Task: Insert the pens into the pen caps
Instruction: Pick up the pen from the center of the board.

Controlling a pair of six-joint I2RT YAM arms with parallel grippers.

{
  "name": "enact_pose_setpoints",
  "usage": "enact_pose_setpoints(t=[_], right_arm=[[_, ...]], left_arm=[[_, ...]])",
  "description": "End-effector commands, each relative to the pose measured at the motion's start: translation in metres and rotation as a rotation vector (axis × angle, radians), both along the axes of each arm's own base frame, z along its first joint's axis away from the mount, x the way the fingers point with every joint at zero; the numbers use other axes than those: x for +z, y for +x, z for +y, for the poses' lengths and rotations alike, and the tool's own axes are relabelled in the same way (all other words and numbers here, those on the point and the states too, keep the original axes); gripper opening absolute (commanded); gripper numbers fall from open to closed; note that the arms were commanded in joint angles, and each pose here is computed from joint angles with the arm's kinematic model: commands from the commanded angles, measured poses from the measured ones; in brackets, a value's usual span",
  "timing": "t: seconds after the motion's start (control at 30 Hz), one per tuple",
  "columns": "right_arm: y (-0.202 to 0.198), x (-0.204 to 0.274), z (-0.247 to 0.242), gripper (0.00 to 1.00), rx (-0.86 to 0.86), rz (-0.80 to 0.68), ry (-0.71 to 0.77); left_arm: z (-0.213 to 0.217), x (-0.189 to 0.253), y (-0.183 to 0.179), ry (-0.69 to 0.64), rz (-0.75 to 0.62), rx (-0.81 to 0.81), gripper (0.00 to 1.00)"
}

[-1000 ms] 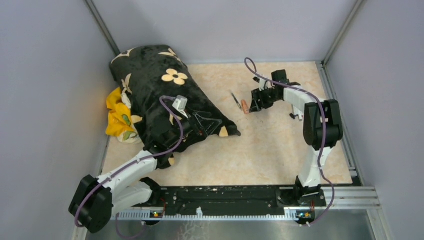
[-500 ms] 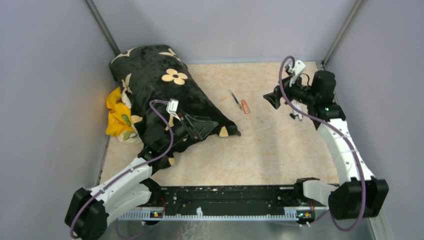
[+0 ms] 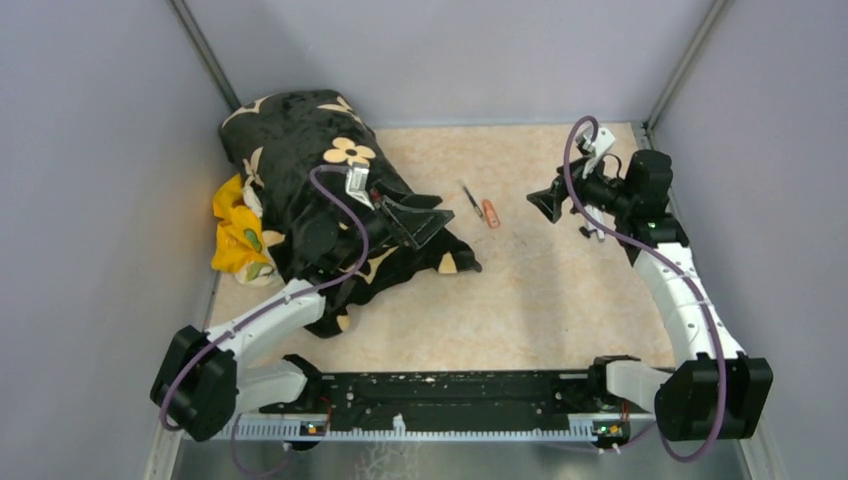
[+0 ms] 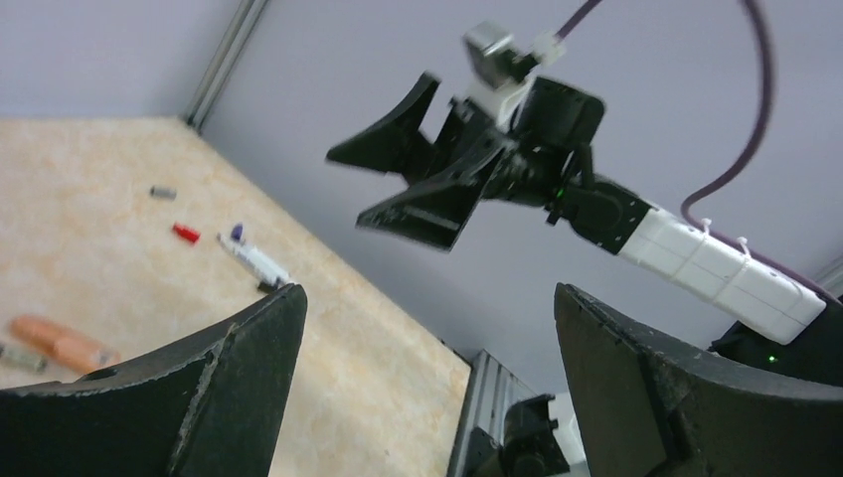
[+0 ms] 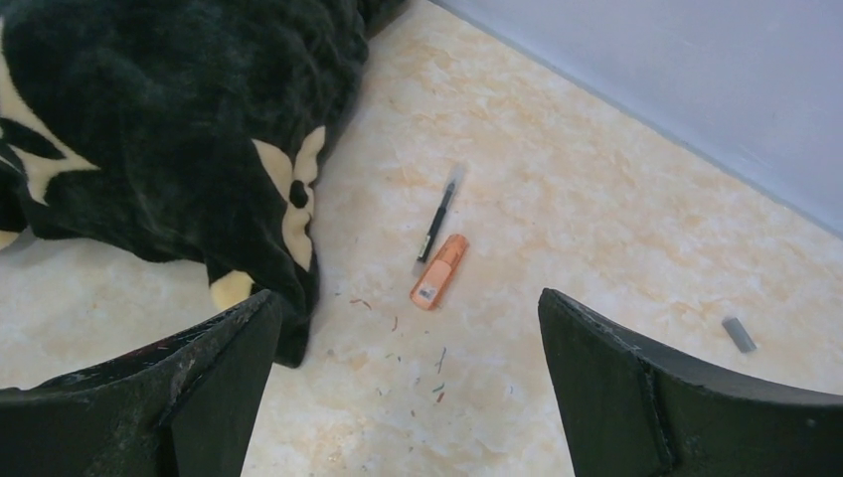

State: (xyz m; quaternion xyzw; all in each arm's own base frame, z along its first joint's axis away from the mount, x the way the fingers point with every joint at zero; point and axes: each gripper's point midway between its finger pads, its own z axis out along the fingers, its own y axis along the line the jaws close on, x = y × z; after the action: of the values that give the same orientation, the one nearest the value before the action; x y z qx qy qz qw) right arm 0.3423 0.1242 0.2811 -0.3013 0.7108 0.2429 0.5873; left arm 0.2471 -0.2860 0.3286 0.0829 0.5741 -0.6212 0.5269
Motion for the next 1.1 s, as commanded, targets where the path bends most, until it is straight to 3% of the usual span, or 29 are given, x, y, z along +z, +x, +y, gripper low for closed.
enact_pose_setpoints(t=[0.0,0.23,0.43,0.63,0.77,0.9,1.07], right_arm=[[0.016,-0.013,-0.021,0.97,-0.071,0.025,-0.007],[0.04,-0.046,-0.067,0.93,-0.218,0.124,-0.009],[0.053,-0.082,-0.089,0.91,-0.297,0.205,-0.076],[0.059,-0.107,-0.101,0.9,-0.333,0.268,-0.102],[0.067,-0.123,-0.112,0.86,-0.374,0.319,-0.115],[0.074,-0.138,-0.115,0.79,-0.388,0.376,-0.108],[0.085,-0.161,-0.135,0.67,-0.498,0.438,-0.15]], left_arm=[[-0.02,0.049,0.005,-0.005,-0.252,-0.046,0.99],[-0.079,0.094,0.055,0.029,-0.448,-0.1,0.99],[-0.126,0.126,0.081,0.133,-0.616,-0.115,0.99],[-0.156,0.139,0.101,0.181,-0.727,-0.153,0.99],[-0.154,0.15,0.106,0.116,-0.779,-0.127,0.99],[-0.145,0.133,0.103,0.109,-0.716,-0.174,0.99],[-0.178,0.073,0.069,0.172,-0.675,-0.364,0.99]])
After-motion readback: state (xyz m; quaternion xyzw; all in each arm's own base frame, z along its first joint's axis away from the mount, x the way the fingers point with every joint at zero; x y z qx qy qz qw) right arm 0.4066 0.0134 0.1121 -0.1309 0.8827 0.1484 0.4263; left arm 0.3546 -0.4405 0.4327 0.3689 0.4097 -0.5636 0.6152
